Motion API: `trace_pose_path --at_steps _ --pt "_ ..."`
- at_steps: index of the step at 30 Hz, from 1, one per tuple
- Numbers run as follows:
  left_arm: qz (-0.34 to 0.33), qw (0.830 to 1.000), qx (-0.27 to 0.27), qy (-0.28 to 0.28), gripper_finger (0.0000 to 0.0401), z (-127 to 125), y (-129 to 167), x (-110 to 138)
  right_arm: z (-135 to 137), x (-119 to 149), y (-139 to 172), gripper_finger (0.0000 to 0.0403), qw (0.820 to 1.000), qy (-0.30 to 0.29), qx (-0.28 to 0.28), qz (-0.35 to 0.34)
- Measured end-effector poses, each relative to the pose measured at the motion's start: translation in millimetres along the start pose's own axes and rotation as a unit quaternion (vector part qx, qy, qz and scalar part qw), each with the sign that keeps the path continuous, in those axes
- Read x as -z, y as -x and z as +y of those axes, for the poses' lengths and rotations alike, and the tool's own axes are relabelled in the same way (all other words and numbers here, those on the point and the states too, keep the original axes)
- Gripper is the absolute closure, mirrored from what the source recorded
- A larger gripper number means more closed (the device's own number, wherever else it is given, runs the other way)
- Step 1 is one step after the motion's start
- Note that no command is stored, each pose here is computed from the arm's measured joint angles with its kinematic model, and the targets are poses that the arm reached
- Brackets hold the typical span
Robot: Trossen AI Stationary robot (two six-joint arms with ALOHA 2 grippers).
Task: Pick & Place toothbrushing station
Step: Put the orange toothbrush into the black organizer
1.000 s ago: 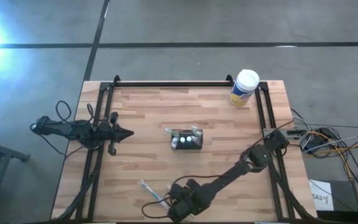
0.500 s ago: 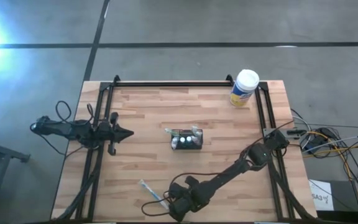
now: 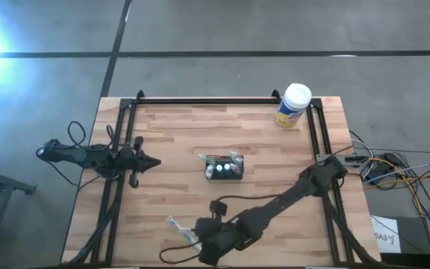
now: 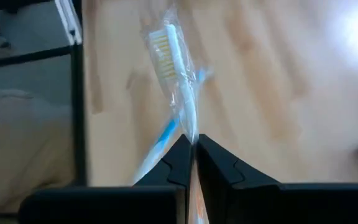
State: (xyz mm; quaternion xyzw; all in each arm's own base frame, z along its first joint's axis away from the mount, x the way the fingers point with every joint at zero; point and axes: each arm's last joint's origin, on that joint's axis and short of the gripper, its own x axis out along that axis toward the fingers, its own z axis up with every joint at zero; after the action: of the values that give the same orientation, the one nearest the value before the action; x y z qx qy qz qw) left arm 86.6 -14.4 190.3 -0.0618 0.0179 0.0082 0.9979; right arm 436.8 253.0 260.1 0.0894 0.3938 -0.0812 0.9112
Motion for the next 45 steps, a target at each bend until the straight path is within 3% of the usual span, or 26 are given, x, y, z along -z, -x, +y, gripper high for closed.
trace_pose_path --at_steps 3,7,12,15,17,19,22,25,30,36,40,45 --pt "0.002 1.0 0.016 0.001 0.0393 -1 0 0 2 -13 30 0.0386 0.993 0.085 0.035 -0.071" --pt "0.006 0.999 0.052 0.0 0.0397 -3 0 0 -3 -30 77 0.0386 0.983 0.127 0.027 -0.132" --pt "0.008 0.998 0.061 -0.005 0.0387 -4 0 0 -19 -23 82 0.0386 0.974 0.165 0.042 -0.15" --pt "0.009 0.997 0.079 -0.011 0.0384 -5 0 1 -30 -19 86 0.0386 0.963 0.18 0.01 -0.2" --pt "0.01 0.996 0.087 -0.016 0.0386 -5 0 1 -41 -19 90 0.0386 0.949 0.181 -0.045 -0.252" --pt "0.011 0.996 0.089 -0.019 0.0391 -5 0 1 -56 -13 84 0.0386 0.932 0.171 -0.097 -0.305" --pt "0.012 0.996 0.09 -0.019 0.0396 -5 0 1 -80 13 48 0.0386 0.906 0.166 -0.176 -0.348" --pt "0.017 0.994 0.105 -0.027 0.0395 -6 0 2 -106 40 20 0.0386 0.892 0.155 -0.191 -0.378" --pt "0.024 0.993 0.111 -0.029 0.0391 -7 -2 2 -149 68 11 0.0385 0.846 0.163 -0.19 -0.471" --pt "0.012 0.994 0.111 -0.016 0.0397 -9 -7 -1 -186 86 15 0.0385 0.818 0.175 -0.2 -0.51" --pt "-0.026 0.994 0.106 -0.007 0.0397 -12 -17 -10 -193 92 10 0.0385 0.819 0.199 -0.209 -0.496" --pt "-0.067 0.996 0.057 -0.009 0.0397 -14 -31 -18 -196 91 14 0.0385 0.806 0.208 -0.225 -0.506"
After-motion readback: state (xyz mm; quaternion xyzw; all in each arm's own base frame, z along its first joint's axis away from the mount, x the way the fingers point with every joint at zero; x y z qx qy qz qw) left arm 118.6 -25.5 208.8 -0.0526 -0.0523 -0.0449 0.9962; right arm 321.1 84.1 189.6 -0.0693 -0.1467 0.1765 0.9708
